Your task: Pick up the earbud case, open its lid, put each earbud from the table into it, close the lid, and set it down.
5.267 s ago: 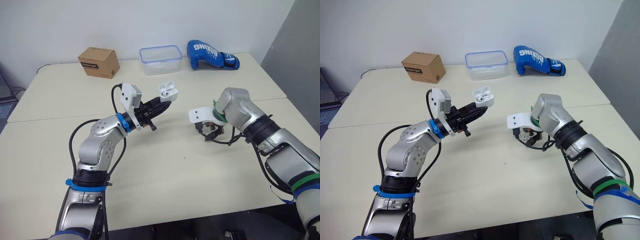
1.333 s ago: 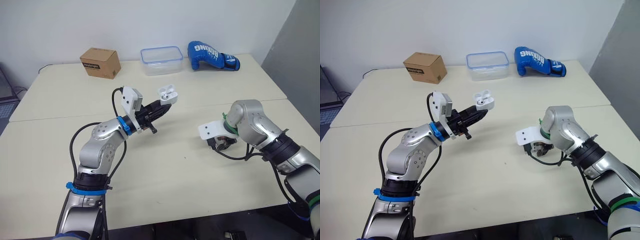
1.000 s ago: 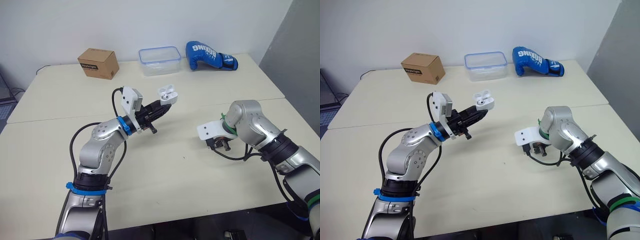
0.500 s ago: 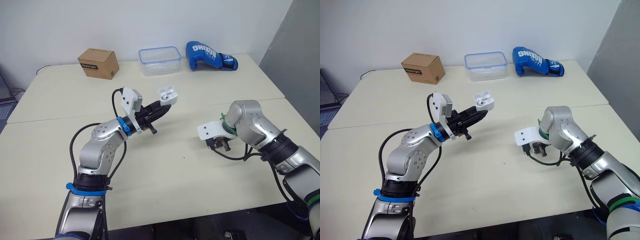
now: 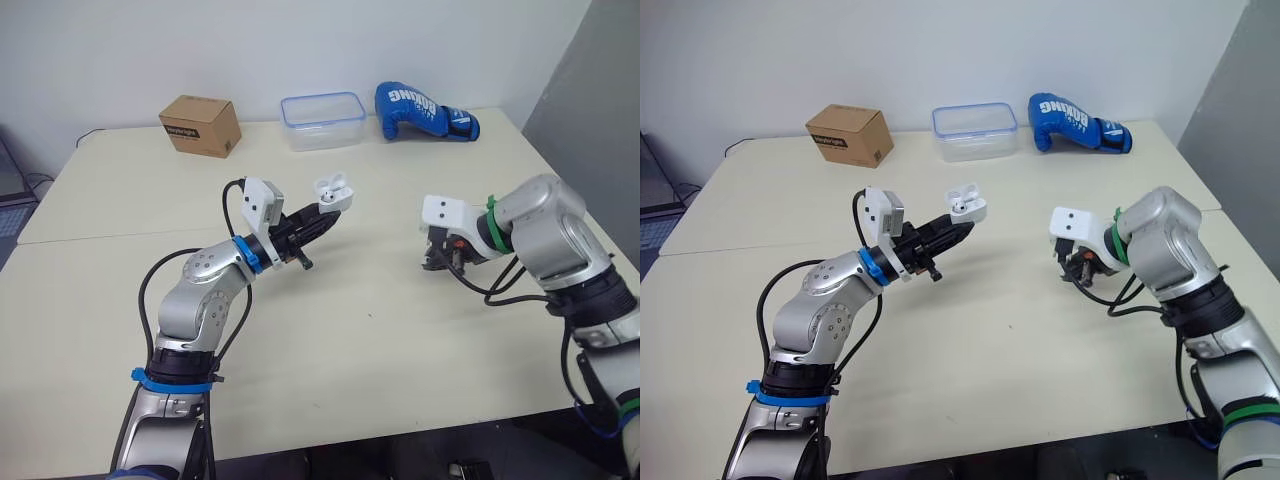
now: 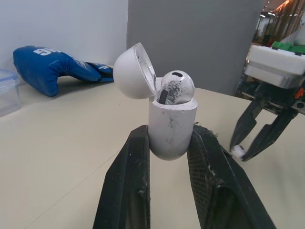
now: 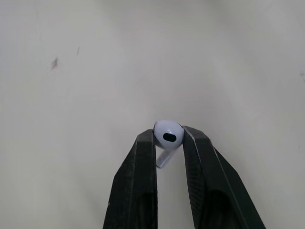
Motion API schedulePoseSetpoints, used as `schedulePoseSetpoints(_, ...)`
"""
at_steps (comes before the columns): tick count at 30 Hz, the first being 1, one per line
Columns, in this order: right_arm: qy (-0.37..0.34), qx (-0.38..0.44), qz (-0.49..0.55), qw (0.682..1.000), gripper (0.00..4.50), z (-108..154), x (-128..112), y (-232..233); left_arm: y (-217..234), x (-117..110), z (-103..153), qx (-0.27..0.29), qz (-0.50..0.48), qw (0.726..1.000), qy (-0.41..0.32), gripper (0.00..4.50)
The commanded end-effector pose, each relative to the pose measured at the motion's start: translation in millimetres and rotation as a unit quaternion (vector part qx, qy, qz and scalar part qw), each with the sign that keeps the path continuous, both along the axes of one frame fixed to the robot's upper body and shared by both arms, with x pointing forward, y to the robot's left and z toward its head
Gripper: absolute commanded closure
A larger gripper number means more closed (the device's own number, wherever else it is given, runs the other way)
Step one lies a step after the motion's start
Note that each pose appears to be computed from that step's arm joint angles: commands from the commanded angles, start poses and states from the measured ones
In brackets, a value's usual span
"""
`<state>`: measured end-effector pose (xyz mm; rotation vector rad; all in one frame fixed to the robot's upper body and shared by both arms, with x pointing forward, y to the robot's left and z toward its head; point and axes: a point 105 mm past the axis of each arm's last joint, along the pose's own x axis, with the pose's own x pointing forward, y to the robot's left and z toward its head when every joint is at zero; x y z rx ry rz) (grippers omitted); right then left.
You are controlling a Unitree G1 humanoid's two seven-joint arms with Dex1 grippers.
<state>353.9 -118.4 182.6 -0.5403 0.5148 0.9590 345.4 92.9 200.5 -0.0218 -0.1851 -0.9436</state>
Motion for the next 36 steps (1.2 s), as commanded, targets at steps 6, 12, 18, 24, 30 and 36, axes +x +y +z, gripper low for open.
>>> schedulePoseSetpoints(6, -0.148, 0.269, -0.11, 0.945, 4.07, 62, 2, 22, -2, -2, 16, -0.008, -0.005, 0.999, -0.031, 3.79)
schedulePoseSetpoints(12, -0.156, 0.338, -0.117, 0.921, 4.07, 77, -4, 32, -2, -2, 16, -0.006, -0.005, 0.999, -0.032, 3.79)
schedulePoseSetpoints(18, -0.19, 0.381, -0.099, 0.899, 4.07, 101, -10, 47, -3, -1, 16, -0.005, -0.008, 0.999, -0.032, 3.79)
schedulePoseSetpoints(24, -0.207, 0.366, -0.067, 0.905, 4.07, 100, -16, 64, -4, 0, 17, -0.005, -0.011, 0.999, -0.032, 3.79)
schedulePoseSetpoints(30, -0.227, 0.347, -0.053, 0.908, 4.07, 97, -15, 72, -5, -1, 17, -0.004, -0.013, 0.999, -0.032, 3.79)
schedulePoseSetpoints(36, -0.23, 0.334, -0.045, 0.913, 4.07, 92, -13, 77, -5, -1, 18, -0.004, -0.013, 0.999, -0.034, 3.79)
